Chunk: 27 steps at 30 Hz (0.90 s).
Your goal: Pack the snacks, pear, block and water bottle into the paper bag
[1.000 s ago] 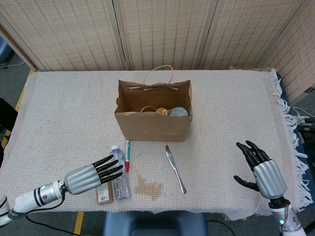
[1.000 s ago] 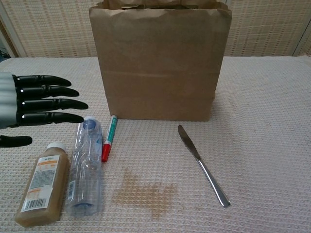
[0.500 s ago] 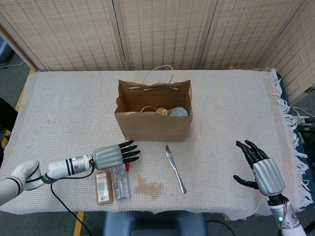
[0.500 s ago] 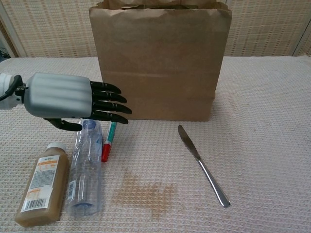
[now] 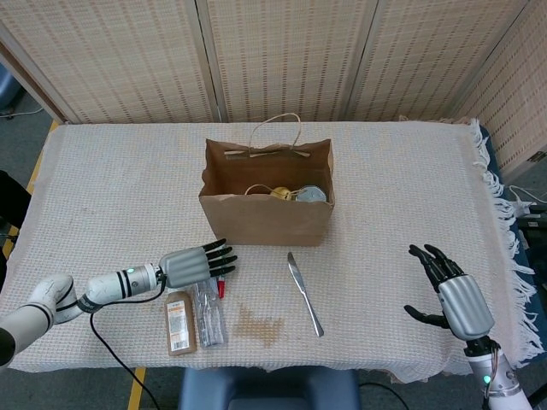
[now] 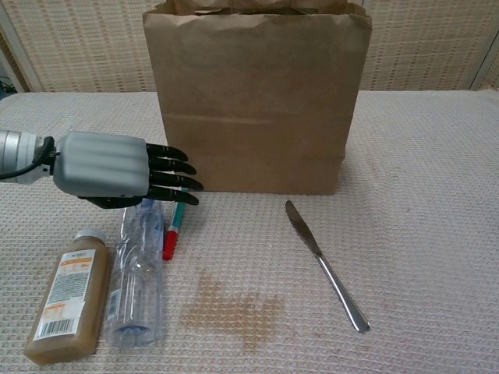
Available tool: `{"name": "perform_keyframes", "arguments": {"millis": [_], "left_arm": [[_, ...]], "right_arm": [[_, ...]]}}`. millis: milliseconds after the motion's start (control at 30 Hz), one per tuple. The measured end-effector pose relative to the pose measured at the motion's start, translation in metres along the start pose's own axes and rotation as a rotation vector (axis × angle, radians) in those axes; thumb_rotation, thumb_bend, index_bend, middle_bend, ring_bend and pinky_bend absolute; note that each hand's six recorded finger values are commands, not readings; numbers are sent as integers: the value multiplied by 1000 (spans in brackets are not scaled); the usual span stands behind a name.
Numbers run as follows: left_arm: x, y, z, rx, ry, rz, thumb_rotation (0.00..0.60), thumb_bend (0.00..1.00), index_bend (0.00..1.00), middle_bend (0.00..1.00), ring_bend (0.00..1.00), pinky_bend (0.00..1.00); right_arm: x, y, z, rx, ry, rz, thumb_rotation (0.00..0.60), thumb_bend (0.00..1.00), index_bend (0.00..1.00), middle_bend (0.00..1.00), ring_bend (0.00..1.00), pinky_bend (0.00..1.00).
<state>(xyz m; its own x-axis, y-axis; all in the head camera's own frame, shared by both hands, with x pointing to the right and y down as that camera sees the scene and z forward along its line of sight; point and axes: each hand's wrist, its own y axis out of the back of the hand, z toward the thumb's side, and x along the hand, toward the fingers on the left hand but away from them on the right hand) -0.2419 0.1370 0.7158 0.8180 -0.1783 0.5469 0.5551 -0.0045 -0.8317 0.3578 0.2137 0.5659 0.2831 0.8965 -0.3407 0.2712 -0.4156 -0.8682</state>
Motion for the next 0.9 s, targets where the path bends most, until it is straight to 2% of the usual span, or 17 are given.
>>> {"name": "perform_keyframes", "arguments": {"millis": [400, 533, 667, 900], "left_arm": [[-32, -15, -29, 9, 76, -21, 600, 361, 0, 0, 0, 94], [-42, -22, -22, 0, 69, -35, 600, 360, 0, 0, 0, 94], [-48, -25, -10, -7, 60, -21, 600, 360, 0, 0, 0, 93], [-56, -18, 11, -15, 54, 60, 600, 358, 0, 0, 0, 93]], "right_arm": [[0, -1, 1, 3, -2, 0, 600, 0, 59, 169, 74, 269], [0, -1, 1, -2, -3, -1, 600, 0, 59, 169, 74, 269], [1, -1, 1, -8, -5, -2, 600, 0, 59, 169, 74, 269], [0, -1, 2, -13, -9, 0, 600, 0, 59, 169, 74, 269]]}}
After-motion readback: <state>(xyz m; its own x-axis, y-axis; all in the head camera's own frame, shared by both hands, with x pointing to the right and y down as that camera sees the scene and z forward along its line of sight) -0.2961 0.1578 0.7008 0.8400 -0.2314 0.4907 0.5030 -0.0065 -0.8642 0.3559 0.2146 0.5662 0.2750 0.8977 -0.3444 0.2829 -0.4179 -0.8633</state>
